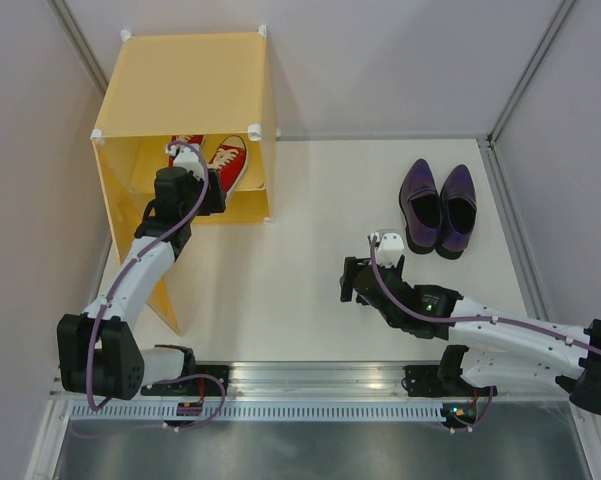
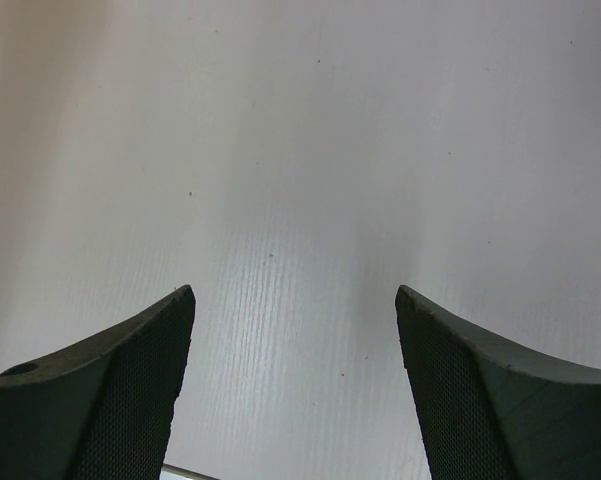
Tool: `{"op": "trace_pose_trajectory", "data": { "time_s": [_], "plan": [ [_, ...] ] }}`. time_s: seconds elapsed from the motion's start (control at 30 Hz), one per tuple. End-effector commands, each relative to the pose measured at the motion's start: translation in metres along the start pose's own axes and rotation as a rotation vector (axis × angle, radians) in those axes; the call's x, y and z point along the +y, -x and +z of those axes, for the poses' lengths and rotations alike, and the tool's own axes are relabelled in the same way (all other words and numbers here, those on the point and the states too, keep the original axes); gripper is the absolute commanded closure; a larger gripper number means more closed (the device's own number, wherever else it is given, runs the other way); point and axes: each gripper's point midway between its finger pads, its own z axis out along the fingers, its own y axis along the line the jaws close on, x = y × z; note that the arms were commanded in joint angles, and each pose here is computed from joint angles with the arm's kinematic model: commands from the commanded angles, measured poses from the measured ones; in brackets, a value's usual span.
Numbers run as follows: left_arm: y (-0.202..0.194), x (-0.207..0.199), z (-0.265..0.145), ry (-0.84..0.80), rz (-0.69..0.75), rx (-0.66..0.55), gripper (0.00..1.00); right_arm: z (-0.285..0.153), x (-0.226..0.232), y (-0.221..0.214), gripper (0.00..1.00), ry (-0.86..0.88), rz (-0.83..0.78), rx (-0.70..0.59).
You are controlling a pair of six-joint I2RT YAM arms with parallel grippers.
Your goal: Place and organize the shoes in the shoe cabinet
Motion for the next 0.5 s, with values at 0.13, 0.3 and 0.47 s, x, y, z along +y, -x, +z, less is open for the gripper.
{"op": "trace_pose_trajectory", "data": {
  "time_s": [0.13,0.3,0.47],
  "plan": [
    [0.06,0.001,-0.002,0.035,-0.114,-0.209,0.98,-0.006,-0.009,0.012,0.15,-0.012,0.021,-0.052],
    [0.074,0.003,0.003,0.052,-0.174,-0.268,0.98,-0.008,-0.014,0.013,0.15,-0.025,0.017,-0.06],
    [0.074,0.009,0.019,0.087,-0.217,-0.27,0.98,-0.008,-0.017,0.012,0.15,-0.032,0.014,-0.058]
  ]
}}
